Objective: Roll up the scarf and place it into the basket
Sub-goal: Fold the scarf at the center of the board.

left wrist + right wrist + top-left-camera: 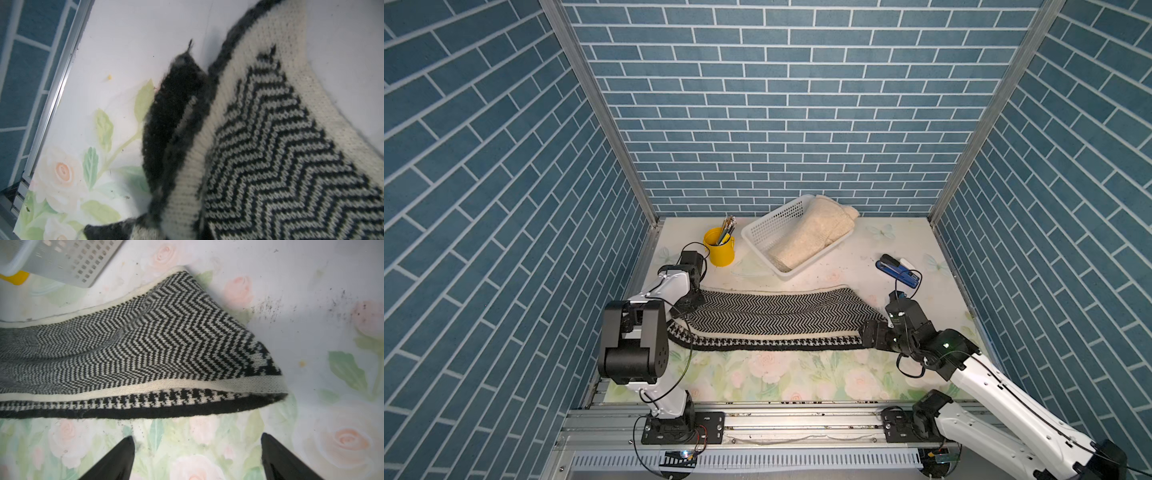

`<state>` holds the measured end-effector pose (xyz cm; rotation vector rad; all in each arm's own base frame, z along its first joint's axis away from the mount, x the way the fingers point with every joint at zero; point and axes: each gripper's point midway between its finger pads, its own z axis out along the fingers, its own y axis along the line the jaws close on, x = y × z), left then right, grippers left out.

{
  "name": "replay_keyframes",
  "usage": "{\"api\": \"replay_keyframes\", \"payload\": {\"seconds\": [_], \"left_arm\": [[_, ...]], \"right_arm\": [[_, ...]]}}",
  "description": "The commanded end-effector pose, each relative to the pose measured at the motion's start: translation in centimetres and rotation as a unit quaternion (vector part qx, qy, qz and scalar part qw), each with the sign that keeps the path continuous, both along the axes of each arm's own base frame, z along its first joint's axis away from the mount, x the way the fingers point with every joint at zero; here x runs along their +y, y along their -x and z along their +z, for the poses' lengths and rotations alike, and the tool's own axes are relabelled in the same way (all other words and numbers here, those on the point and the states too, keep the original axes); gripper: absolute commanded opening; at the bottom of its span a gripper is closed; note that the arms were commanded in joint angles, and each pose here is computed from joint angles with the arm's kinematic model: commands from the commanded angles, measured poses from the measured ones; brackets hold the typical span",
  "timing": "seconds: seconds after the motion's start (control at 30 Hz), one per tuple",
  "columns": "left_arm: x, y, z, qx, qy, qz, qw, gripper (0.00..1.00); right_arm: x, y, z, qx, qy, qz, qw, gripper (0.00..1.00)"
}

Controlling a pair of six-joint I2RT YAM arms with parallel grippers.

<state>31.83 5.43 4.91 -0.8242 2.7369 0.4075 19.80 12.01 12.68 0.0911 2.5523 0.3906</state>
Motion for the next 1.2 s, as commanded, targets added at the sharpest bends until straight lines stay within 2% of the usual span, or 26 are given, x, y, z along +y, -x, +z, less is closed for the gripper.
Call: {"api": "replay_keyframes", "payload": {"seconds": [0.0,0.13,0.23,0.33,0.43,0.5,0.6,0.63,0.73,0.83,1.1,1.13,1.17], "left_arm": [[0.0,-0.1,0.6,-0.011,0.003,-0.002,1.0,0.0],[-0.1,0.0,0.7,-0.014,0.003,-0.004,1.0,0.0],[0.0,0.2,0.8,-0.015,0.003,-0.004,1.0,0.0],[-0.1,0.1,0.7,-0.015,0.006,-0.004,1.0,0.0],[-0.2,0.1,0.5,-0.012,0.006,-0.005,1.0,0.0],[-0.1,0.1,0.4,-0.01,0.006,-0.006,1.0,0.0],[-0.1,0.1,0.3,-0.008,0.004,-0.006,1.0,0.0],[-0.1,0.2,0.3,-0.008,0.003,-0.005,1.0,0.0],[-0.1,0.1,0.3,-0.009,0.003,-0.005,1.0,0.0],[-0.1,0.2,0.3,-0.007,0.004,-0.005,1.0,0.0],[-0.1,0.2,0.5,-0.011,0.005,-0.005,1.0,0.0],[-0.1,0.1,0.6,-0.012,0.005,-0.006,1.0,0.0],[-0.1,0.1,0.6,-0.013,0.005,-0.005,1.0,0.0]], "right_arm": [[0.4,-2.9,1.5,-0.041,-0.029,-0.029,0.998,0.97],[-1.3,-9.4,2.7,-0.085,-0.01,-0.055,0.995,0.93],[-3.7,-13.3,2.1,-0.092,0.016,-0.072,0.993,0.8],[-4.8,-16.0,-0.4,-0.06,0.028,-0.065,0.996,0.55],[-3.8,-17.7,-2.8,-0.036,0.022,-0.04,0.998,0.2],[-2.8,-18.3,-4.4,-0.016,0.009,-0.019,1.0,0.07],[-1.4,-17.8,-6.3,0.015,-0.017,0.012,1.0,0.07],[-1.0,-17.6,-6.6,0.017,-0.026,0.015,0.999,0.12],[0.0,-16.9,-7.2,0.027,-0.054,0.034,0.998,0.43],[0.9,-16.1,-7.8,0.041,-0.069,0.056,0.995,0.53],[4.7,-12.0,-9.4,0.078,-0.079,0.127,0.986,0.47],[5.1,-11.6,-9.5,0.079,-0.079,0.133,0.985,0.41],[5.4,-11.3,-9.3,0.078,-0.078,0.137,0.984,0.29]]}}
